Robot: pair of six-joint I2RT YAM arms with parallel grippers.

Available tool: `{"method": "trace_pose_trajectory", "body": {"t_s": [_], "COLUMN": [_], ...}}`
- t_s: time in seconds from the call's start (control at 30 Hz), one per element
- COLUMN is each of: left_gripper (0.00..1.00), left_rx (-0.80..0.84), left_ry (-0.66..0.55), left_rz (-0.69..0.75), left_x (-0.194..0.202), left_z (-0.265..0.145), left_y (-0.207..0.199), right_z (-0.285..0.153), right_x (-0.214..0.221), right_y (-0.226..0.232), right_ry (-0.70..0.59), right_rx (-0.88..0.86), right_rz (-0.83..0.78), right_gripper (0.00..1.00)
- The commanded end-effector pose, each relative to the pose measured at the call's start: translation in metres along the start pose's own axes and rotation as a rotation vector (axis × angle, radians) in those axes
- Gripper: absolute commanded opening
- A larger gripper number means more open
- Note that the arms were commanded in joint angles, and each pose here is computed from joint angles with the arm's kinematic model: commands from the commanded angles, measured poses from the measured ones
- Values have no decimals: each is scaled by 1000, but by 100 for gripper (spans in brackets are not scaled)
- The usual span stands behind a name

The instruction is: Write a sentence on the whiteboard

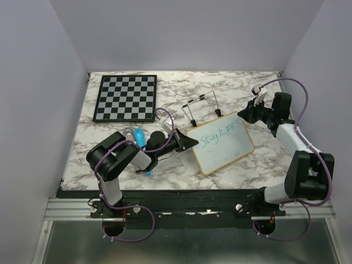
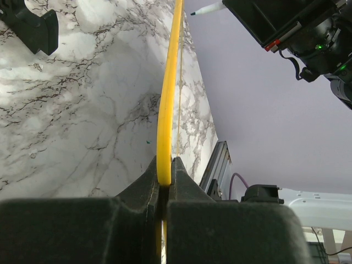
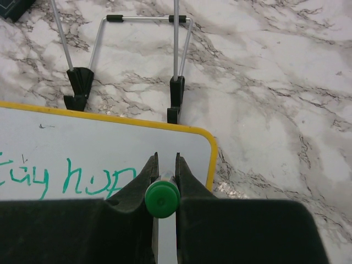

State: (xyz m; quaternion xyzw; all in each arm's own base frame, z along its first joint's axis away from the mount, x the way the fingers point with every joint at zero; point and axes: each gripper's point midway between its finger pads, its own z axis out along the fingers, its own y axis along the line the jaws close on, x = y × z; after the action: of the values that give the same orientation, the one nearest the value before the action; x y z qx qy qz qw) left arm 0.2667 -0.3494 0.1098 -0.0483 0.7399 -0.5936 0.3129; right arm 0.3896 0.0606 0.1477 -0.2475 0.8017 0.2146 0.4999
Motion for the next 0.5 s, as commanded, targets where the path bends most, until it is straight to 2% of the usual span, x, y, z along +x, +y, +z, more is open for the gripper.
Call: {"method": "trace_pose_trajectory", "body": {"t_s": [0.0,0.47], "left_gripper": [0,0], "left_rx": [64,66], "left_ry": [-2,-5], "left_rz": [55,56], "left_x": [-3,-4], "left_z": [1,3], "left_y": [-14,-15], "right_z": [4,15], "right_x": [-18,-12], "right_y": [-17,-14], "right_ry": [-44,-43], "right_rx": [66,11], "right_rz": [-29,-1], "right_gripper": [0,1]}}
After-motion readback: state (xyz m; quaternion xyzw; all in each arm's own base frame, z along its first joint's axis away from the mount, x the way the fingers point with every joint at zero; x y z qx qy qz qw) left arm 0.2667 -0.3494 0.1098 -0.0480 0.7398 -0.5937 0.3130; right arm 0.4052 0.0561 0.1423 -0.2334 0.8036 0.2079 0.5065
